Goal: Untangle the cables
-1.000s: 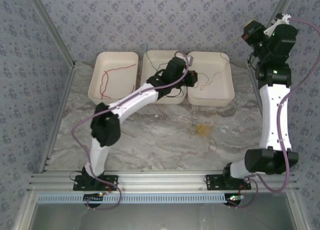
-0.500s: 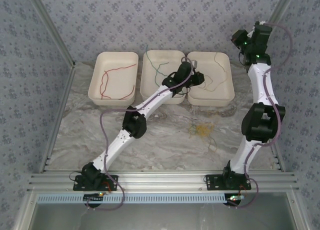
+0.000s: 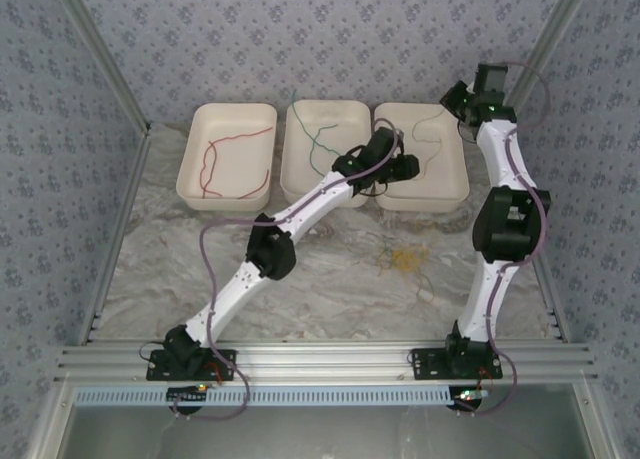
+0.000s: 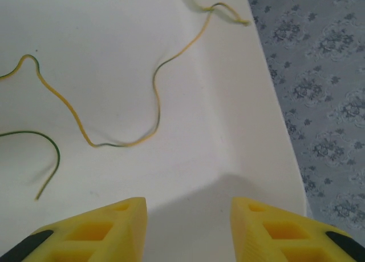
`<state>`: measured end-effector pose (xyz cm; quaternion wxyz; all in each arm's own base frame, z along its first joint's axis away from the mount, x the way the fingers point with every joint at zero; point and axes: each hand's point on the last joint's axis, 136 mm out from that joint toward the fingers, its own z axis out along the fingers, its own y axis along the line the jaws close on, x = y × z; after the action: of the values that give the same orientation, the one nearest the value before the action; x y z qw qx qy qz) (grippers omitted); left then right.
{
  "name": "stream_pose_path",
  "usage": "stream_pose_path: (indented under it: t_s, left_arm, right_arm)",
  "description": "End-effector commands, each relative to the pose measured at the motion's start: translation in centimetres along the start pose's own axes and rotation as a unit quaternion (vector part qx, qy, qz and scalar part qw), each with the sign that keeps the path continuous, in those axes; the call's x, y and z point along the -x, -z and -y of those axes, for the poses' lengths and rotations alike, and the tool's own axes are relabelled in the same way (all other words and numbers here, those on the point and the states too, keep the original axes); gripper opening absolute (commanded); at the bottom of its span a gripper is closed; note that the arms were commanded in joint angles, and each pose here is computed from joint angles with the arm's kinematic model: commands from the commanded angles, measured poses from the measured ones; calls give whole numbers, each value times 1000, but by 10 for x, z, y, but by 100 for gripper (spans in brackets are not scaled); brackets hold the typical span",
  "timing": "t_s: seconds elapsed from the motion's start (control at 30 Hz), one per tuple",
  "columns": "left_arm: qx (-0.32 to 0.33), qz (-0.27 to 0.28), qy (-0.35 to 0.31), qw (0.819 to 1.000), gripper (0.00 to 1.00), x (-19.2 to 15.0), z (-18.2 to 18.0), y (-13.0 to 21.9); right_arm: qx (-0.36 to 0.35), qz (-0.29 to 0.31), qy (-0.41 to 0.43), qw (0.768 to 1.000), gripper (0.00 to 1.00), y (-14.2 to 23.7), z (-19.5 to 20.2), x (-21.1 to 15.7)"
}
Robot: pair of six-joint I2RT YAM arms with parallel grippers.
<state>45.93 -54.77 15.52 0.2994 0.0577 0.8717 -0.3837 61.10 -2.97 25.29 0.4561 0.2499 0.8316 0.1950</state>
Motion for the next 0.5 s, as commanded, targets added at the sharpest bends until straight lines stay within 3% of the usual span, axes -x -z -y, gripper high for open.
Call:
stream_pose_path:
  t_s: [0.0, 0.13, 0.2, 0.27, 0.47]
  left_arm:
    - [9, 45, -26, 999, 45, 39, 49, 73]
    - [79, 38, -21, 996, 48, 42, 33, 110]
    - [93, 39, -28, 995, 50, 44, 30, 121]
    - [95, 36, -25, 994, 51, 45, 24, 128]
    - [91, 39, 7, 995, 51, 42, 0, 143]
  right_arm:
    - [-40, -36, 12, 998, 2, -11, 16, -14]
    - [-52, -52, 24, 997, 41, -8, 15, -17]
    - [-56, -35, 36, 997, 54, 5, 7, -7]
    - [-58, -18, 43, 997, 61, 21, -1, 4]
    - [-46, 10, 43, 998, 65, 71, -20, 26]
